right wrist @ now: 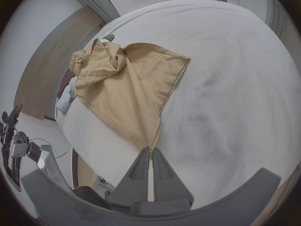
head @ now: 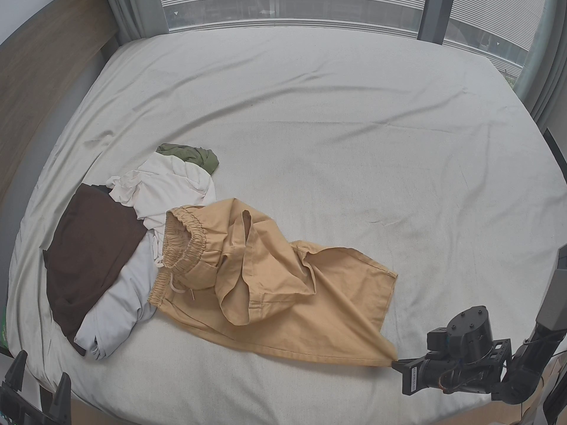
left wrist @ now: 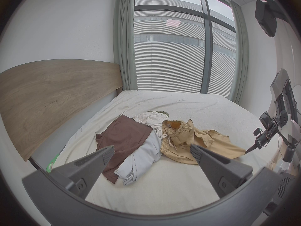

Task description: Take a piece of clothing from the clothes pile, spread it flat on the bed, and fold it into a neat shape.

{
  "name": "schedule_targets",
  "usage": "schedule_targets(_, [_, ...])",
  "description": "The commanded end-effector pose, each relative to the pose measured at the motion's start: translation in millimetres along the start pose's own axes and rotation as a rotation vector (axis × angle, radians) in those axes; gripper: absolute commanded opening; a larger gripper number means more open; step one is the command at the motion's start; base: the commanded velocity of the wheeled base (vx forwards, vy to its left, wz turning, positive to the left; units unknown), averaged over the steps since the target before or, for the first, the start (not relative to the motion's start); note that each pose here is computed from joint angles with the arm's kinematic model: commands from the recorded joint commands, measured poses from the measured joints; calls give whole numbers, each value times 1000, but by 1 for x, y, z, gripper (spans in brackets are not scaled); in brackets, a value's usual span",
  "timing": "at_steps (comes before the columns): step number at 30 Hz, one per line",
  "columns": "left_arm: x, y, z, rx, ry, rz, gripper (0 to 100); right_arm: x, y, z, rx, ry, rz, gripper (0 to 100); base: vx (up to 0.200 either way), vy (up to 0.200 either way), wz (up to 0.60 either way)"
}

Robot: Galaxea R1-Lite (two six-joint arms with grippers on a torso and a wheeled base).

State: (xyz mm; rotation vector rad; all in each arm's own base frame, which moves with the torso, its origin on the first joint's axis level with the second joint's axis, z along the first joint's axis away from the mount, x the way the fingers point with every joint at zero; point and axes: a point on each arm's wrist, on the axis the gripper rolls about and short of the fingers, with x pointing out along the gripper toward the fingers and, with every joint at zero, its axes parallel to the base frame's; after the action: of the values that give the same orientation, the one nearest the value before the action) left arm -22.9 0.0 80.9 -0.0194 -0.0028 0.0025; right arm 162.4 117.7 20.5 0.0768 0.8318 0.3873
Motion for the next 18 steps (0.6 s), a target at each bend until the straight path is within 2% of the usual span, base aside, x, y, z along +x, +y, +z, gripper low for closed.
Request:
schedule_targets(1, [0,0,-5,-1,1,1,100,-8,-7,-2,17,-7,-17,0,0,0,0])
schedule_targets(18, [0,0,-5,-1,1,1,100,-20,-29,-7,64,31,-104,0,0,0,0])
